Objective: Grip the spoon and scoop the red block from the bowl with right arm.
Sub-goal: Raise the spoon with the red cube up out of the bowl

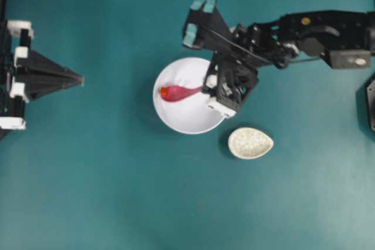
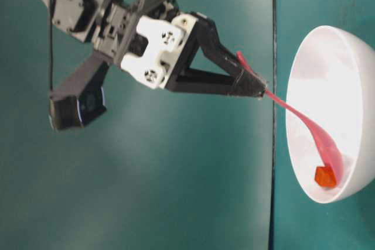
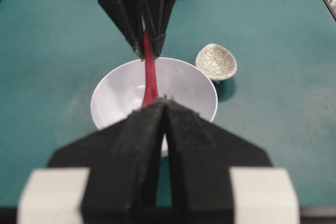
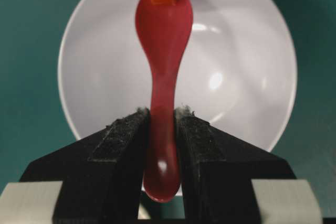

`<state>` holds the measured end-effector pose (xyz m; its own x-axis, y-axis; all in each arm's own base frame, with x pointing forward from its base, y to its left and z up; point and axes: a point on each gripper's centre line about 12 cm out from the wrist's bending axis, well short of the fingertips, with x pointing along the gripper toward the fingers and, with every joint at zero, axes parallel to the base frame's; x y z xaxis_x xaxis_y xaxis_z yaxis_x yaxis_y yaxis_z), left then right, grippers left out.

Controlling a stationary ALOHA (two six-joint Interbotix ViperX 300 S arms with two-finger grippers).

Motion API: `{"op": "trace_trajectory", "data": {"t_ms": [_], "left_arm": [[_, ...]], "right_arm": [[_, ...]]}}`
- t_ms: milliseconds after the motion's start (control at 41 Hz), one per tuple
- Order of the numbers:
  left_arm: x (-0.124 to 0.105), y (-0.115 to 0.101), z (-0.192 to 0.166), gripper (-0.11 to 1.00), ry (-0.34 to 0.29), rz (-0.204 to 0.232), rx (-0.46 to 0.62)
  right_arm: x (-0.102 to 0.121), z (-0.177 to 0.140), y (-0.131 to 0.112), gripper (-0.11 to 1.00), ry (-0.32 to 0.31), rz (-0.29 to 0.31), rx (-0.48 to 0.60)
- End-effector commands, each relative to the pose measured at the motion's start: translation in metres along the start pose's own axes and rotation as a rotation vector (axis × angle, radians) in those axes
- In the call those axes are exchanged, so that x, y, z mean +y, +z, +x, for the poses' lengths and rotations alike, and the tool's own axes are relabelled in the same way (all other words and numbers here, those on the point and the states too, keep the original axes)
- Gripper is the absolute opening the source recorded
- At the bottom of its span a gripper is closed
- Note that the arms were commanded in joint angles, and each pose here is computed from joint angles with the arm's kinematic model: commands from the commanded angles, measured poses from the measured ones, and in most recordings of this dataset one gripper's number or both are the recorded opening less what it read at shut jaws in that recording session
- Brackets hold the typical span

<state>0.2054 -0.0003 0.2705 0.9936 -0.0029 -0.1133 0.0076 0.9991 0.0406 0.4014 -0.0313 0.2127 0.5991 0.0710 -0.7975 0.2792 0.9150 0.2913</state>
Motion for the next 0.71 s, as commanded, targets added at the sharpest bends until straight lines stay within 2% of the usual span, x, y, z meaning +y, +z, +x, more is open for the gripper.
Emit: {"op": "trace_trajectory", "data": {"t_ms": [0,146,244,439,683], "left_arm": [[0.000,0.007,0.001,0.00,-0.001,0.000,-0.012],[0.000,0.007,0.001,0.00,-0.001,-0.001,0.001],[0.000,0.010,0.000,0.00,-0.001,-0.017,-0.008],[-0.002,0.013,-0.003,0.00,-0.011,-0.025,-0.017],[-0.003,0.018,-0.007,0.00,-0.018,-0.024,-0.036]], "right_arm": [[0.008,-0.020,0.002,0.24,0.023,-0.015,-0.087],[0.008,-0.032,-0.014,0.24,0.034,-0.024,-0.163],[0.005,-0.044,-0.022,0.24,0.040,-0.027,-0.254],[0.004,-0.077,-0.026,0.24,0.065,-0.042,-0.427],[0.015,-0.130,-0.024,0.24,0.100,-0.096,-0.498]]}}
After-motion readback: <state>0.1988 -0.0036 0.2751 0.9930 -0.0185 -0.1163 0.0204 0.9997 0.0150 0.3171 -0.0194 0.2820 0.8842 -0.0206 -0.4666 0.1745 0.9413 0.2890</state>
